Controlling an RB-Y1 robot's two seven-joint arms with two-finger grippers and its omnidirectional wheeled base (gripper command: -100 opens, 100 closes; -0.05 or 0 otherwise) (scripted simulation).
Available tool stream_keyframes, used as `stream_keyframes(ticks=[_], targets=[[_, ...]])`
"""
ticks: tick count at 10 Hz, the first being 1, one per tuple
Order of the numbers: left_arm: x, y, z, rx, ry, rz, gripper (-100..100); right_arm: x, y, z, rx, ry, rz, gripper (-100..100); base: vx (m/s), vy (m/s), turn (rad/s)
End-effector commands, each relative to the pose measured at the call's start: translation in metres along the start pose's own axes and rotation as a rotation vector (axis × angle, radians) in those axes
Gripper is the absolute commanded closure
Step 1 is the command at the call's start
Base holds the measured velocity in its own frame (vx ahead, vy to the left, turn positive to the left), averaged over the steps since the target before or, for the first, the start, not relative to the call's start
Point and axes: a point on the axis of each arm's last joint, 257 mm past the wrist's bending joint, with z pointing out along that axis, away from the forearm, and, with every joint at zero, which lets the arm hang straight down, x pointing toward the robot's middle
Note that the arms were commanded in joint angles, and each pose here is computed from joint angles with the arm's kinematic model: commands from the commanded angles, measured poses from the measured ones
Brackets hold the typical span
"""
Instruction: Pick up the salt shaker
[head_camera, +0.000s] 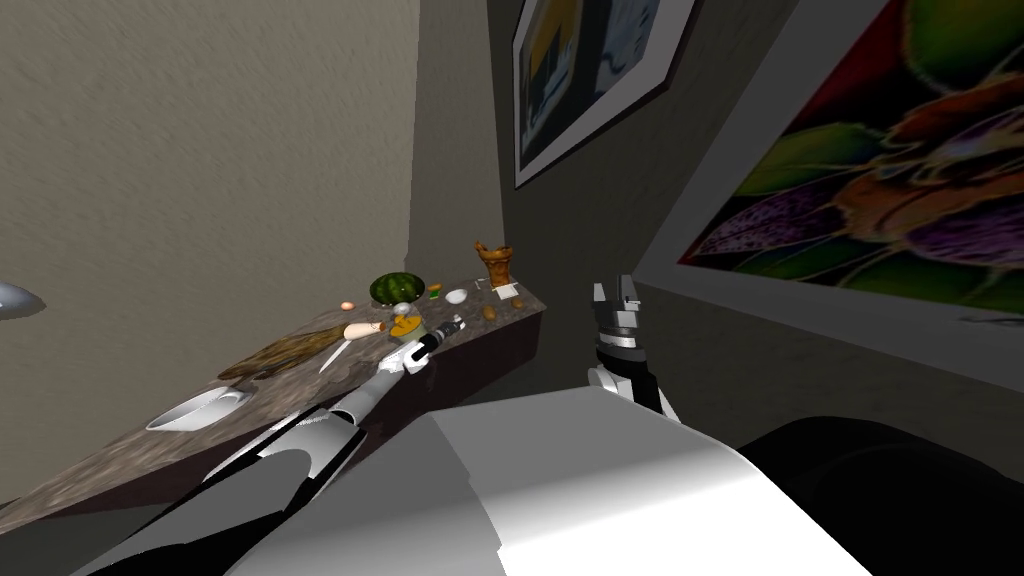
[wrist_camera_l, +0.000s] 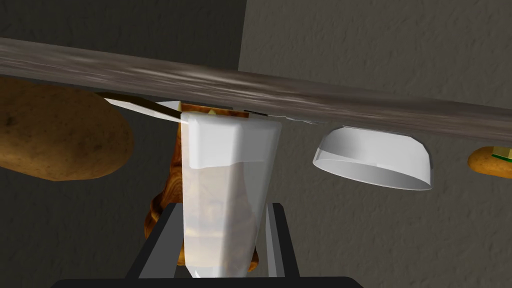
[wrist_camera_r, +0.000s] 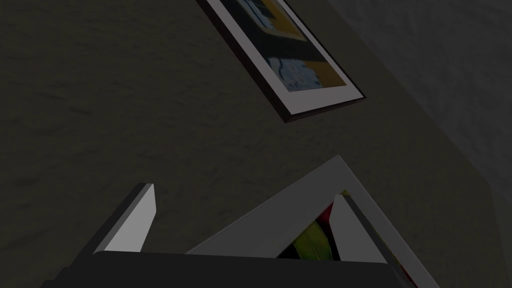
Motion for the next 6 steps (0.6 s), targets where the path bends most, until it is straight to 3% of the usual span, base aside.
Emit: stream_keyframes(ticks=[1,3,4,6], targets=[[-0.002,0.007,-0.011,-0.016,-0.020,-0.010,100,0.000,0.000,0.000,0.000,0.000,0.000,0,0.073,0.005,-0.100],[0.019,-0.001,-0.022,-0.004,-0.001,-0.027,100,0.000,0.000,0.000,0.000,0.000,0.000,0,0.050,0.001,-0.022],[0.005,0.003,-0.029,-0.016,-0.033,-0.025,100,0.000,0.000,0.000,0.000,0.000,0.000,0,0.055,-0.002,-0.081],[0.030,0.000,-0.041,-0.016,-0.004,-0.043,100,0.000,0.000,0.000,0.000,0.000,0.000,0,0.040,0.002,-0.035]])
